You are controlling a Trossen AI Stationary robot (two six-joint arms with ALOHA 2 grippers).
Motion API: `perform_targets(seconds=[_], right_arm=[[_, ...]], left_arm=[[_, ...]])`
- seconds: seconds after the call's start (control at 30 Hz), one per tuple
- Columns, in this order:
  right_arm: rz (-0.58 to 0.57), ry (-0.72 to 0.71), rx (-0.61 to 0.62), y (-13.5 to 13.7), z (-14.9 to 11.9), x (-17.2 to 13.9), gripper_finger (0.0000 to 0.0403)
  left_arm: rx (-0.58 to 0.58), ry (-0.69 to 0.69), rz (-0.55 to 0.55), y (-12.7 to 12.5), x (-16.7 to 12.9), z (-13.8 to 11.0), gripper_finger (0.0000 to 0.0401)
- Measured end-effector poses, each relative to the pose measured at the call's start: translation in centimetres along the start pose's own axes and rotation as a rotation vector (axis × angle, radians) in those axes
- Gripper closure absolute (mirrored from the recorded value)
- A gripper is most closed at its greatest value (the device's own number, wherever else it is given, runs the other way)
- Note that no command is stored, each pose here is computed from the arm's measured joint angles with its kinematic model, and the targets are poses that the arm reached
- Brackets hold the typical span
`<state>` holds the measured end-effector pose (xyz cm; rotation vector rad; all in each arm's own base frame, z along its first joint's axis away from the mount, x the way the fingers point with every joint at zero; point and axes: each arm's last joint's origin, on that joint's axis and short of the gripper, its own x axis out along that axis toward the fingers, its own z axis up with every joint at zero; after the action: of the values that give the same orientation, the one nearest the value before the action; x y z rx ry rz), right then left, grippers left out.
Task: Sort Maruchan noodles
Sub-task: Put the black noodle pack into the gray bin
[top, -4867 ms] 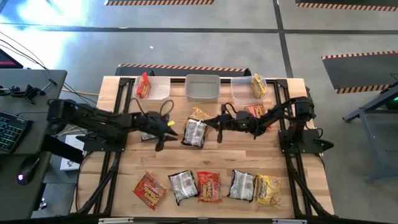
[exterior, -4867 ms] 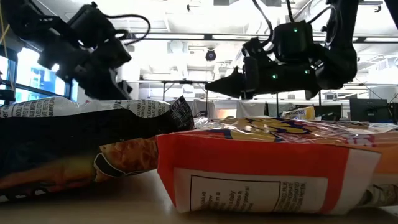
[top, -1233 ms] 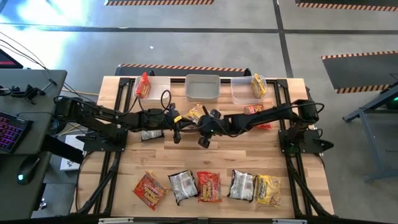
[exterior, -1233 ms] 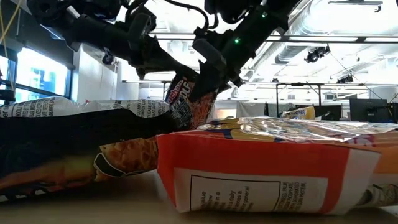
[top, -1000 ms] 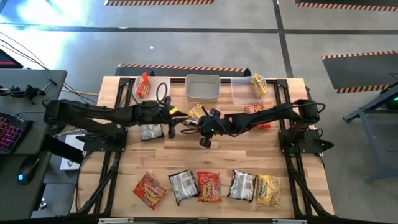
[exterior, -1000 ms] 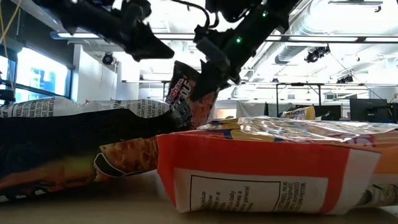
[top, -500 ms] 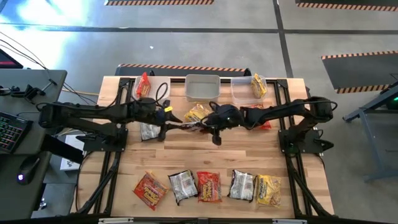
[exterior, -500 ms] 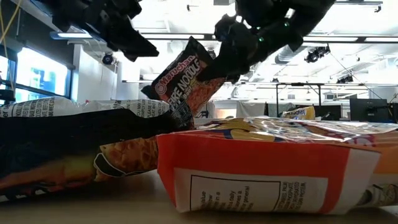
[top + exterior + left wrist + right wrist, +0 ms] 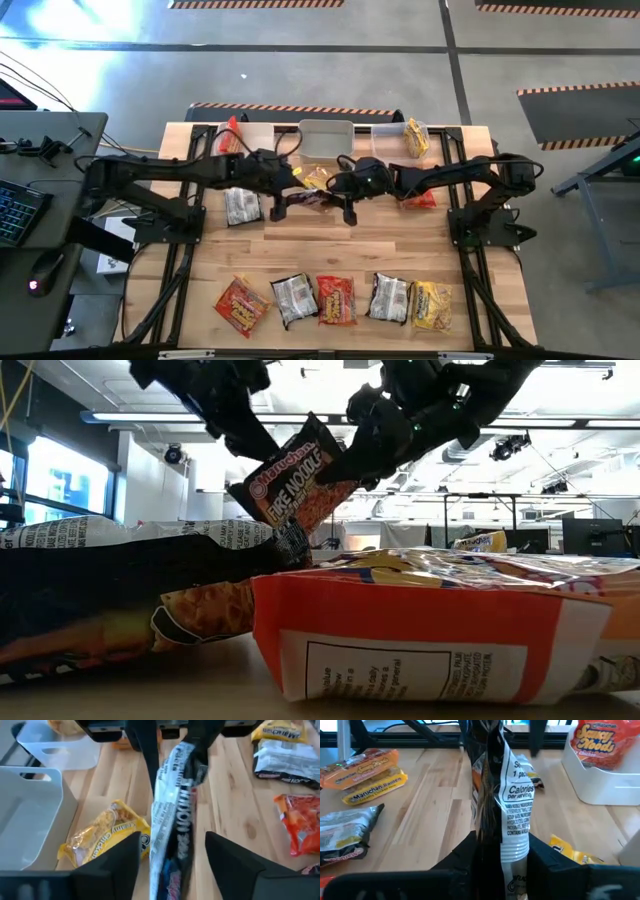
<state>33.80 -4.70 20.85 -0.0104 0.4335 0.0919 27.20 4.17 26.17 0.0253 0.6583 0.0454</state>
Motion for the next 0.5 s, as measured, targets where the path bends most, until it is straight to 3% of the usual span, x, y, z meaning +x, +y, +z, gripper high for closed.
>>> perform_targets(seconds=[0.27, 0.5], right_arm=[[0.006, -0.026, -0.021, 0.0, 0.3, 0.0, 0.0319], [0.008, -0.028, -0.019, 0.0, 0.3, 0.0, 0.0319]], left_arm=[[0.055, 0.033, -0.077, 0.0, 1.8, 0.5, 0.0183], [0.052, 0.069, -0.090, 0.1, 1.9, 0.7, 0.0255]])
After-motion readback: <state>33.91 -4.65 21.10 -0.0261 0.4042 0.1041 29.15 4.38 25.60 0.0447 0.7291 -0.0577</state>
